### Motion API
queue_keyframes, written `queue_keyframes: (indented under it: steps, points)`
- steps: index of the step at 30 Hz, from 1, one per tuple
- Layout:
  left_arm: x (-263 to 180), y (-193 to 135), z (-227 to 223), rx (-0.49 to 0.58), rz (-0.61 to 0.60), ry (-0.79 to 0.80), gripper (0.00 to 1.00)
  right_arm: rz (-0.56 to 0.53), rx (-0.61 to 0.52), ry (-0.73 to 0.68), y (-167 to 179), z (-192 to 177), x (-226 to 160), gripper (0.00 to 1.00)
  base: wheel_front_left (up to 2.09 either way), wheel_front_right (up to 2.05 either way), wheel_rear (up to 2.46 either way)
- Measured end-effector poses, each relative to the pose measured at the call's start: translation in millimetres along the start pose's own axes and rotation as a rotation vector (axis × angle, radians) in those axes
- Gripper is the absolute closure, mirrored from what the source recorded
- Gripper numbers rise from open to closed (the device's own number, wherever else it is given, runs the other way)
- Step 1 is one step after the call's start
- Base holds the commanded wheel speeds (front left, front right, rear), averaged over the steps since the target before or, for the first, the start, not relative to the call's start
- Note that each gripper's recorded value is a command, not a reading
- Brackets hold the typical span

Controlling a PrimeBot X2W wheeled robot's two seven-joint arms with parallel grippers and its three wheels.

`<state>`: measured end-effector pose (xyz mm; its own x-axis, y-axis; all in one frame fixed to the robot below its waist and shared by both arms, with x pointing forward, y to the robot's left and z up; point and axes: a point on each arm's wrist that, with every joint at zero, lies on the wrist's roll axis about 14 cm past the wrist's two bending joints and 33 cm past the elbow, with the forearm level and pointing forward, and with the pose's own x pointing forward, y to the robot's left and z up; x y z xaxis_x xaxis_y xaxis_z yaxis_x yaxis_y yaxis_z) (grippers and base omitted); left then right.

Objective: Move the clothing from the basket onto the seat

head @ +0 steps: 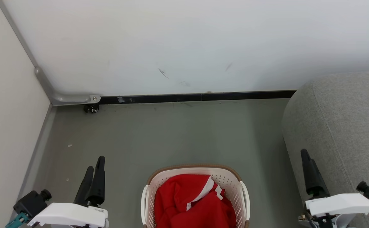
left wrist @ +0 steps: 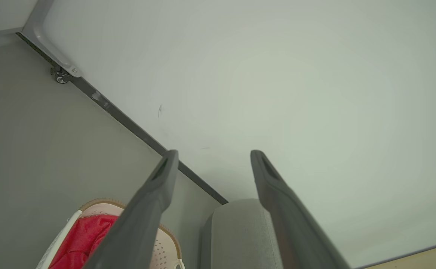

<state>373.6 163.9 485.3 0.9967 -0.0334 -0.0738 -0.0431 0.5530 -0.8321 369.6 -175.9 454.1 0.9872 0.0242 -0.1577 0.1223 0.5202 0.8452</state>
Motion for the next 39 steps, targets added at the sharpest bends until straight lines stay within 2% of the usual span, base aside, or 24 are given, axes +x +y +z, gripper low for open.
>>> queue_keyframes:
  steps: [21,39]
  points:
    - [-7.2,-26.9,-9.5,0.521,-0.085,-0.009,0.00,0.048,-0.399,0.050,5.9,-21.3,-7.3,0.00,0.00,0.00,0.00]
    - [-14.8,-34.3,-14.1,0.819,-0.115,-0.062,0.00,0.083,-0.679,0.091,4.1,-35.2,-10.4,0.00,0.00,0.00,0.00]
